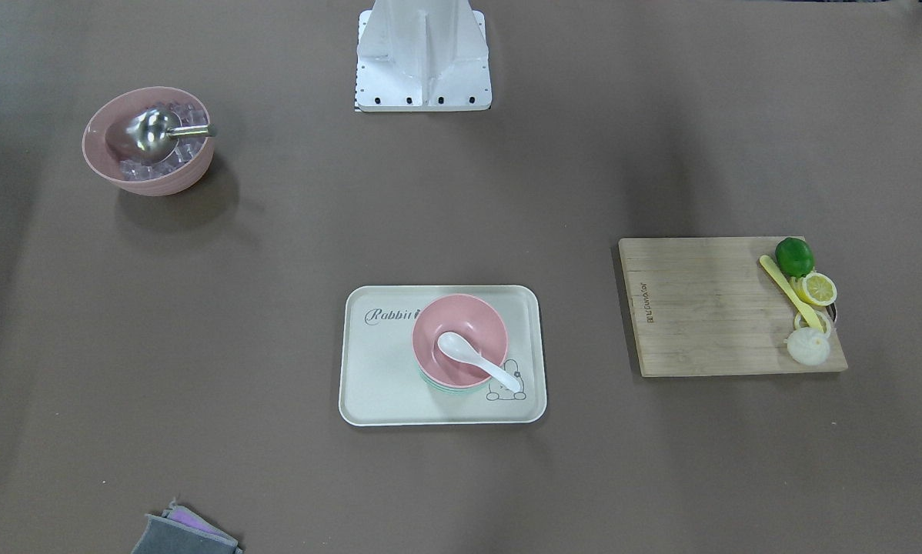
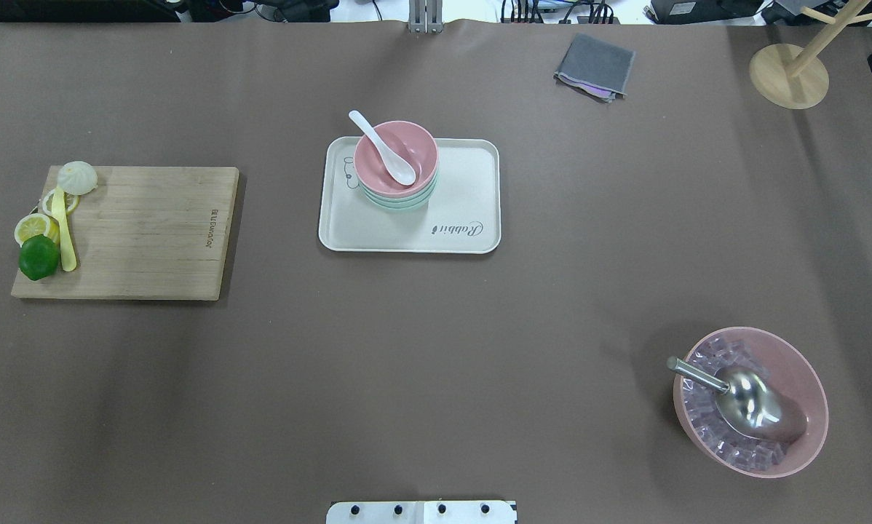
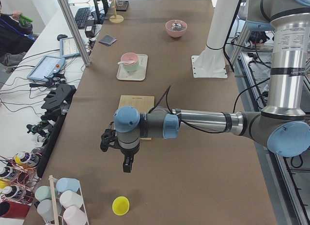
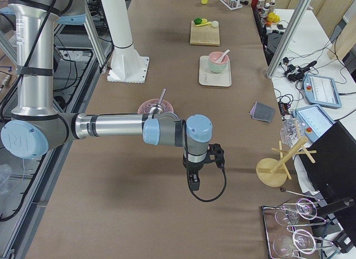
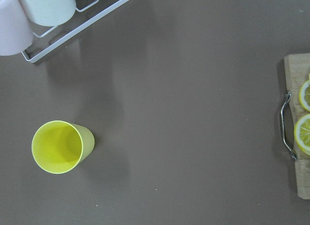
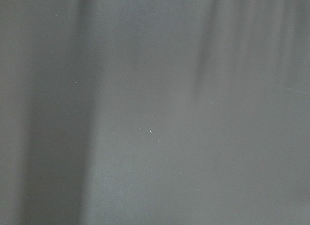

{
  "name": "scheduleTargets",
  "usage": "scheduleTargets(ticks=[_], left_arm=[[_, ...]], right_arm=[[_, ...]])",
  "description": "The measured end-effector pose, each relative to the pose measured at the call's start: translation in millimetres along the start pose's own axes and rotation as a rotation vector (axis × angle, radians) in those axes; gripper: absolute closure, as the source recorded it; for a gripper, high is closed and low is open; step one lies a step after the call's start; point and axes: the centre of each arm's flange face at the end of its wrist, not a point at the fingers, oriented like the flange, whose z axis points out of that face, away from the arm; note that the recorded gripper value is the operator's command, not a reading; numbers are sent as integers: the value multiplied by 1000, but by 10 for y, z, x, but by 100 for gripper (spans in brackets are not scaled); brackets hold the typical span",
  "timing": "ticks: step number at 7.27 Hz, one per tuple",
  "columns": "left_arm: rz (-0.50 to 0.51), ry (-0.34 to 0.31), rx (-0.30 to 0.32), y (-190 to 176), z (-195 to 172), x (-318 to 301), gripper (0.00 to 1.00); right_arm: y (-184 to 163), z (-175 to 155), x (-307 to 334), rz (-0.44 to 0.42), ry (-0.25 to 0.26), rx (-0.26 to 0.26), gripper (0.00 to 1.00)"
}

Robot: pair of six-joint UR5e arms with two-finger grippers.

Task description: Stack pink bowl on green and place spoon

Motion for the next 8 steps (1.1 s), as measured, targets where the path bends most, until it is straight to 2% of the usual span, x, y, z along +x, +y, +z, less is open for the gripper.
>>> scheduleTargets(ticks=[8], left_arm=[[26,-4,22,10,-97,95,2]], right_arm=[[26,64,37,13,-5,-13,0]])
